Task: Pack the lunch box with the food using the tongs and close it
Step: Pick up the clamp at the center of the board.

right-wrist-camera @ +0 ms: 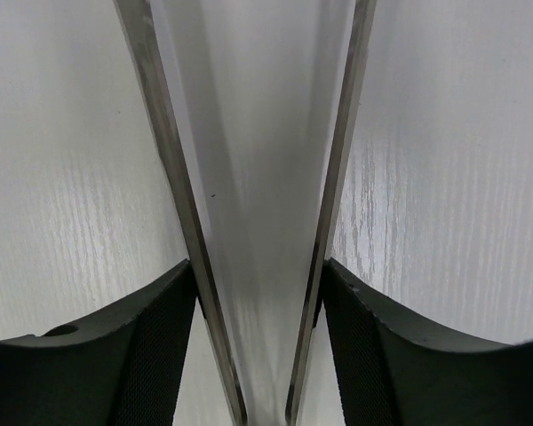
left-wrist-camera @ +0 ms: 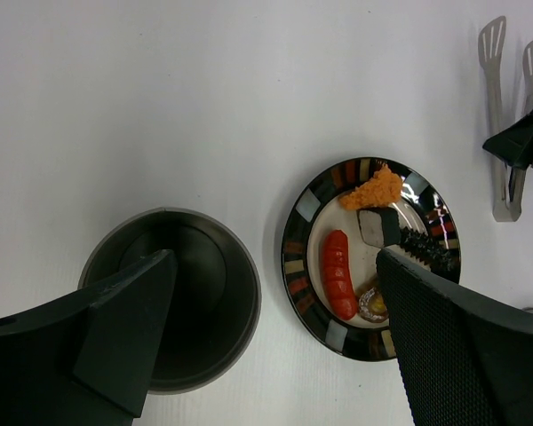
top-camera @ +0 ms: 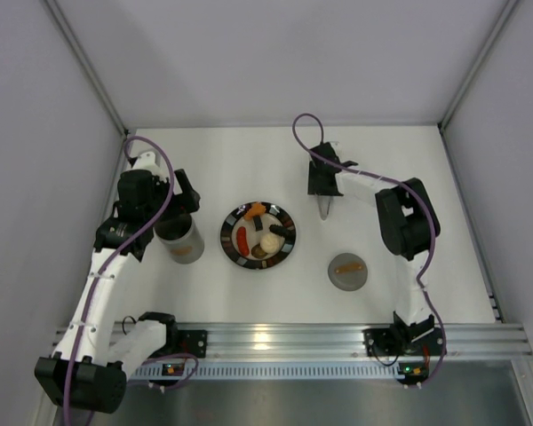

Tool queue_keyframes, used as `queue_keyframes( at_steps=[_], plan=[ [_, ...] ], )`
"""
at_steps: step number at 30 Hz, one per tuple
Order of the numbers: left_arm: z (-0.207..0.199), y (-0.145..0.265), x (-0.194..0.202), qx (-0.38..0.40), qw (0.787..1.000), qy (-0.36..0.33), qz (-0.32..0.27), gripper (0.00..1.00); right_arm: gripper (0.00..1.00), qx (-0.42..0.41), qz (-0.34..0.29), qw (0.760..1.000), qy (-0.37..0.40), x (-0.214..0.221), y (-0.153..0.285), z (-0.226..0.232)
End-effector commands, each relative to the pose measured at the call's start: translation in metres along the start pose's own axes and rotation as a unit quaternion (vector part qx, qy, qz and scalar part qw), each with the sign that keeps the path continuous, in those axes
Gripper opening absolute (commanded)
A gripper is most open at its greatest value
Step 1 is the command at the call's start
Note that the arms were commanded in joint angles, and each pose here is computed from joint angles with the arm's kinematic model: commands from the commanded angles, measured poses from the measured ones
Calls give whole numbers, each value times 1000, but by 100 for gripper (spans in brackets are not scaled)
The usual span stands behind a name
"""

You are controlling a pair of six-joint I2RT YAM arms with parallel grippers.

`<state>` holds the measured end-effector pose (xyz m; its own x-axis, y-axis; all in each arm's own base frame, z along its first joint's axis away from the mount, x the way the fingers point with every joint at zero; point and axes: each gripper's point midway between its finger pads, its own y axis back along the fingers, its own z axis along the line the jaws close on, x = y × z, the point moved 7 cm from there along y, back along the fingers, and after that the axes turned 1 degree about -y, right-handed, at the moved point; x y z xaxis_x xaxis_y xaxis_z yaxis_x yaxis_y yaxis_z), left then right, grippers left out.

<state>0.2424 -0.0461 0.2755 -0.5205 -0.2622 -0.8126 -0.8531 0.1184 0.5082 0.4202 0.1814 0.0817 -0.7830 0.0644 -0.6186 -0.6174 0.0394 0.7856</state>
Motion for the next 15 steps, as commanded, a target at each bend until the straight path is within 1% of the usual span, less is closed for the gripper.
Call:
queue_keyframes(
  at_steps=[1, 3, 5, 6, 9, 12, 15],
  plan=[
    [-5, 4, -11, 18, 999, 5, -36, 99, 55, 6, 17, 1000, 15, 15, 6, 0],
    [-4, 3, -11, 13, 999, 7, -37, 99, 48, 10, 8, 1000, 16, 10, 13, -2],
    [-2, 3, -12, 5, 999, 9, -39, 99, 43, 11, -7, 1000, 14, 2, 23, -5],
    [3, 3, -13, -22, 999, 11, -44, 99, 39, 10, -13, 1000, 14, -1, 28, -5],
    [12, 5, -15, -65, 996, 19, -51, 99, 37, 9, -35, 999, 11, -15, 45, -8],
    [16, 8, -17, -88, 994, 27, -59, 99, 36, -2, -56, 998, 10, -29, 65, -8],
    [23, 13, -22, -128, 988, 40, -75, 99, 36, -12, -75, 997, 10, -40, 84, -9]
  ],
)
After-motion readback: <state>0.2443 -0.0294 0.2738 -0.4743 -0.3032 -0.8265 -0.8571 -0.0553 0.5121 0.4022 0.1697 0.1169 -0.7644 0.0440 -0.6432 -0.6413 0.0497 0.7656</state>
